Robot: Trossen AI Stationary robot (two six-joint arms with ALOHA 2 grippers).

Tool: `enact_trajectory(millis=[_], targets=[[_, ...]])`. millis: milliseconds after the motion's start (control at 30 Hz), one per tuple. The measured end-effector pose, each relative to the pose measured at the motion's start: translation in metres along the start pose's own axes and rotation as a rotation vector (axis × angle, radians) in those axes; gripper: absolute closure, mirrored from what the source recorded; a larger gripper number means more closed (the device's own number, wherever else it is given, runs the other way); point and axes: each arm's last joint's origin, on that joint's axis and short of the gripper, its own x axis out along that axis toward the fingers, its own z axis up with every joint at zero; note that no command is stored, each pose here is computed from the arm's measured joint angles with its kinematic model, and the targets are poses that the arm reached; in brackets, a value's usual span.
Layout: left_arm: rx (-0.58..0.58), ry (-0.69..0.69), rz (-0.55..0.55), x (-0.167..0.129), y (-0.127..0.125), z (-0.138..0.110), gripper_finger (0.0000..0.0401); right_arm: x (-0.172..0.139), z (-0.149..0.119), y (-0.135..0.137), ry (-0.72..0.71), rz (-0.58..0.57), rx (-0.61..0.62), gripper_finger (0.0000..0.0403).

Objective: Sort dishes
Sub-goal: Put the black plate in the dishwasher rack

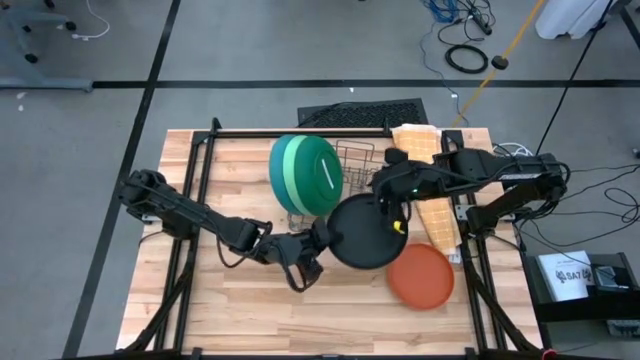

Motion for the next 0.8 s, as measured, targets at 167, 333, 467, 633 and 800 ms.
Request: enact_trajectory(millis=[167, 333, 467, 633, 800], targets=[[-0.193, 0.021, -0.02, 0.012, 0.003, -0.018, 0.0369, -0.032, 0.019, -0.012, -0.117, -0.156, -0.132, 0.0158], [-0.548, 0.062, 0.004, 0.024, 0.016, -0.042, 0.0369, -0.067, 0.033, -0.023, -0.216, -0.272, -0.179, 0.0152], [-0.965, -0.007, 0.032, 0.03, 0.041, -0.057, 0.0369, -0.083, 0.037, -0.027, -0.259, -0.28, -0.204, 0.0163], [-1.549, -0.119, -0.058, 0.04, 0.06, -0.089, 0.0369, -0.091, 0.032, -0.03, -0.252, -0.281, -0.23, 0.0176], [-1.936, 0.02, -0.08, 0.05, 0.056, -0.129, 0.0369, -0.093, 0.029, -0.031, -0.23, -0.273, -0.239, 0.0185]])
